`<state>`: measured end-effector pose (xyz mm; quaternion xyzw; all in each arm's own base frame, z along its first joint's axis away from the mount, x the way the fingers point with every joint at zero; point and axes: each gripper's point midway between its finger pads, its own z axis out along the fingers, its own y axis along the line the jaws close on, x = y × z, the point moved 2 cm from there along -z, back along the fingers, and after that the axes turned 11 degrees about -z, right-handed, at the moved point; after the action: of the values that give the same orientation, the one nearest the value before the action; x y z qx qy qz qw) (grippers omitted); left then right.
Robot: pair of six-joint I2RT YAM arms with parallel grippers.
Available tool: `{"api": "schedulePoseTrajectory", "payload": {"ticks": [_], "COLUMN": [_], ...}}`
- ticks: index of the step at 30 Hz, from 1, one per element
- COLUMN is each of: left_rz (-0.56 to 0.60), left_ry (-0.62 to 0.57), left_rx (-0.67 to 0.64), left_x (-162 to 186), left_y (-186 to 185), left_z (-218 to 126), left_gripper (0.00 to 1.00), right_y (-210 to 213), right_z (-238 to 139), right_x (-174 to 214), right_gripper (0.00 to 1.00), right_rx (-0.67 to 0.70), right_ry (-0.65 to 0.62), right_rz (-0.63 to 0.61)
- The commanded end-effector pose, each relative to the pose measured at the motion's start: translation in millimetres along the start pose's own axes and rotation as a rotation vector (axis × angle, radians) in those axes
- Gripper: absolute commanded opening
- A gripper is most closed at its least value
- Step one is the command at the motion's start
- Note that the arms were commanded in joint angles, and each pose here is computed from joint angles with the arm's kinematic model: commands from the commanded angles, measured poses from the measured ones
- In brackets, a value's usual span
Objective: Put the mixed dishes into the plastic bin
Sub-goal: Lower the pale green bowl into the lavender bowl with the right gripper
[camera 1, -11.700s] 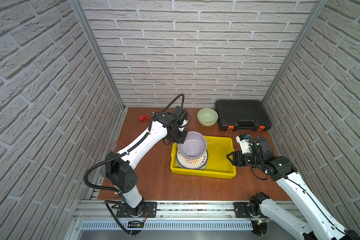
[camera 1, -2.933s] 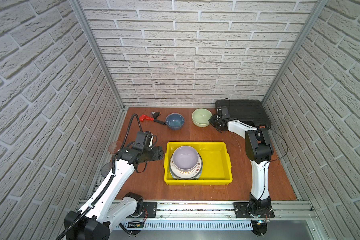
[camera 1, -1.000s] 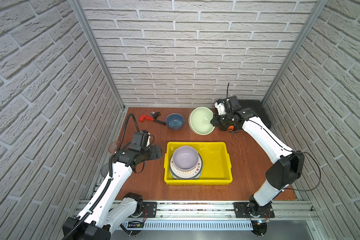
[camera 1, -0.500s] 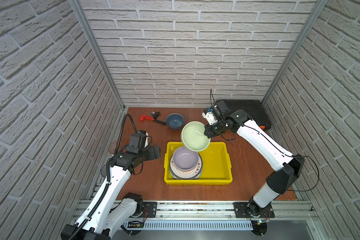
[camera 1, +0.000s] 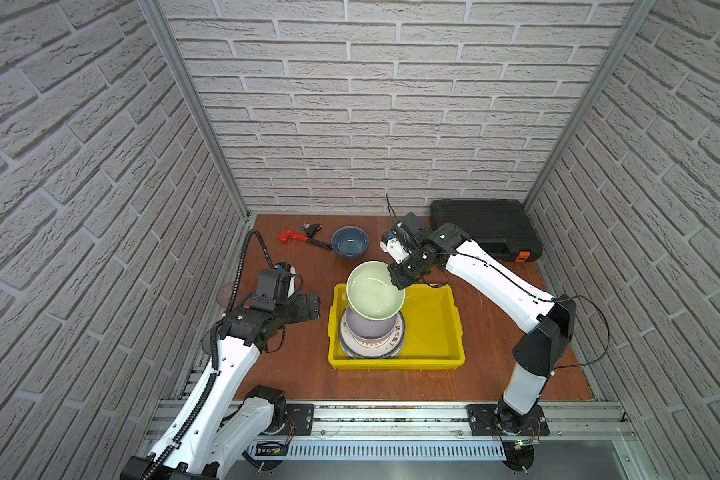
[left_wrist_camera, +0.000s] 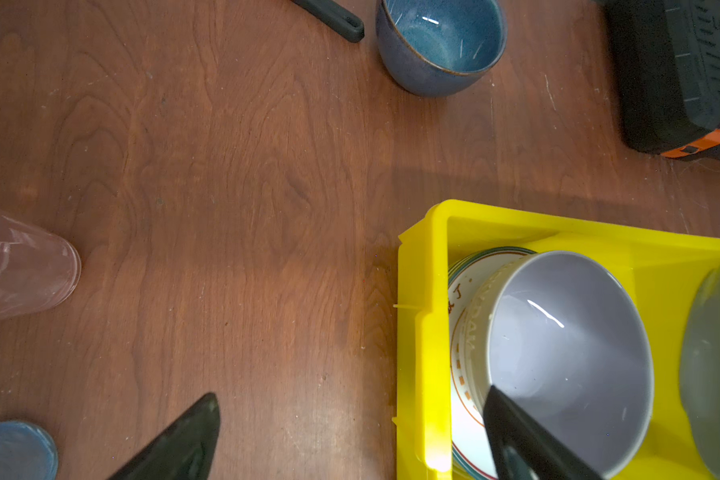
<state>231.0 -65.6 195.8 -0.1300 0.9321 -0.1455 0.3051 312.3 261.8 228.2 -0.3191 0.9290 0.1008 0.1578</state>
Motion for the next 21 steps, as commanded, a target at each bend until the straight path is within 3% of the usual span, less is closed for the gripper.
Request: {"api": "schedulePoseTrajectory", "payload": {"ticks": [1,21], "left_rz": [0.0,-0.001], "left_ry": [-0.037,-0.05], "left_rx": [0.022,0.021], "left_x": [-5,-5], "left_y": [-2,0], "left_z": [1,2], "left_gripper": [0.98,0.98], "right_y": [12,17], "right_z": [-15,30], "right_x": [-21,-7], "right_gripper": [0.06,0.06], "right_rx": [-0.016,-0.001], "right_ry": [-0.089,0.061], "right_rz": [-0.025,-0.034]}}
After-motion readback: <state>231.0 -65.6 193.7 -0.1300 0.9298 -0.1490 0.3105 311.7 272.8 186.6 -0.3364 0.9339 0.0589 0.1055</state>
